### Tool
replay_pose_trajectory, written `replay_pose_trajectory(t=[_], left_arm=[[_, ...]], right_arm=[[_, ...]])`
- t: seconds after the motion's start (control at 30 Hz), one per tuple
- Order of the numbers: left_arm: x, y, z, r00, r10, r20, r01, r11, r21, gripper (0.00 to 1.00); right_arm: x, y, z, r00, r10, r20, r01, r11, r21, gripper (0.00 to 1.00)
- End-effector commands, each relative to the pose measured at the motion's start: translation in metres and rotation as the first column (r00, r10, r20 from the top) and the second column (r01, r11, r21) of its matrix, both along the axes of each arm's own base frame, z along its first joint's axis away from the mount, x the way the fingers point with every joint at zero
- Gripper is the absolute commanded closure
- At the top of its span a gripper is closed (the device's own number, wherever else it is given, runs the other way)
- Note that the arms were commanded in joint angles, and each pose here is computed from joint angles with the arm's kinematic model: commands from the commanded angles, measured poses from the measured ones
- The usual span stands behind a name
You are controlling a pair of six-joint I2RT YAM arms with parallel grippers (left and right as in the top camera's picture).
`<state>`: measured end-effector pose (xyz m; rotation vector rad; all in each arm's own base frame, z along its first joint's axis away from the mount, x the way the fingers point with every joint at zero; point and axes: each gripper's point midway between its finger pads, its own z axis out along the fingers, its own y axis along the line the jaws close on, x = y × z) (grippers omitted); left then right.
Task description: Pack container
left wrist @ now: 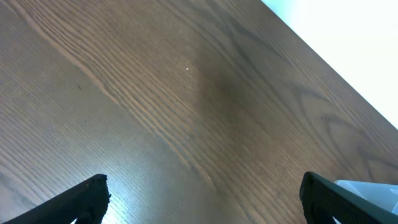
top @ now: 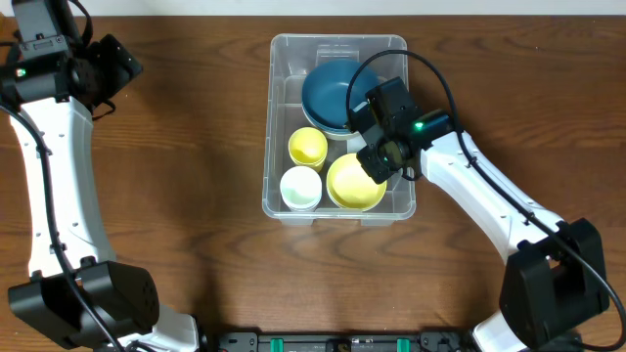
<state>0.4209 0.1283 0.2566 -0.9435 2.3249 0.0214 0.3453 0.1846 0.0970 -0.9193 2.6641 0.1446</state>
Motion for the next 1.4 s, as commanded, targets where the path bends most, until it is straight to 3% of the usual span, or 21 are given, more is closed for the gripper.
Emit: replay_pose_trajectory(t=[0.0, 0.2, 0.37, 0.47, 0.5, 0.53, 0.73, 1.37], left_arm=[[-0.001, 0.004, 0.003, 1.000, 0.003, -0.001, -0.003, 1.000, 0.016, 0.02], [-0.001, 0.004, 0.003, 1.000, 0.003, -0.001, -0.003, 1.000, 0.016, 0.02], [-0.001, 0.004, 0.003, 1.000, 0.003, -0.001, -0.003, 1.000, 0.016, 0.02], [-0.001, 0.004, 0.003, 1.000, 0.003, -0.001, -0.003, 1.000, 0.016, 0.02], [-0.001, 0.004, 0.003, 1.000, 0.003, -0.001, -0.003, 1.000, 0.016, 0.02], [-0.001, 0.004, 0.003, 1.000, 0.003, -0.001, -0.003, 1.000, 0.016, 0.02], [-0.001, 0.004, 0.003, 1.000, 0.003, -0.001, -0.003, 1.000, 0.016, 0.02], [-0.001, 0.004, 0.003, 1.000, 0.003, -0.001, -0.003, 1.000, 0.016, 0.02]], right_arm=[[-0.004, -0.002, 0.023, 0.999, -0.011, 0.036, 0.010, 0.999, 0.034, 0.64], [-0.007, -0.015, 0.067, 0.981, -0.159, 0.106, 0.148, 0.983, 0.105, 0.60], [-0.004, -0.047, 0.121, 0.909, -0.362, 0.205, 0.316, 0.922, 0.225, 0.53], [-0.007, -0.073, 0.155, 0.848, -0.467, 0.251, 0.386, 0.869, 0.310, 0.32], [-0.009, -0.080, 0.164, 0.832, -0.487, 0.267, 0.396, 0.857, 0.329, 0.12], [-0.011, -0.087, 0.171, 0.817, -0.502, 0.282, 0.403, 0.848, 0.344, 0.01], [-0.023, -0.108, 0.203, 0.762, -0.549, 0.343, 0.409, 0.819, 0.403, 0.01], [-0.027, -0.109, 0.202, 0.766, -0.548, 0.337, 0.412, 0.820, 0.396, 0.01]])
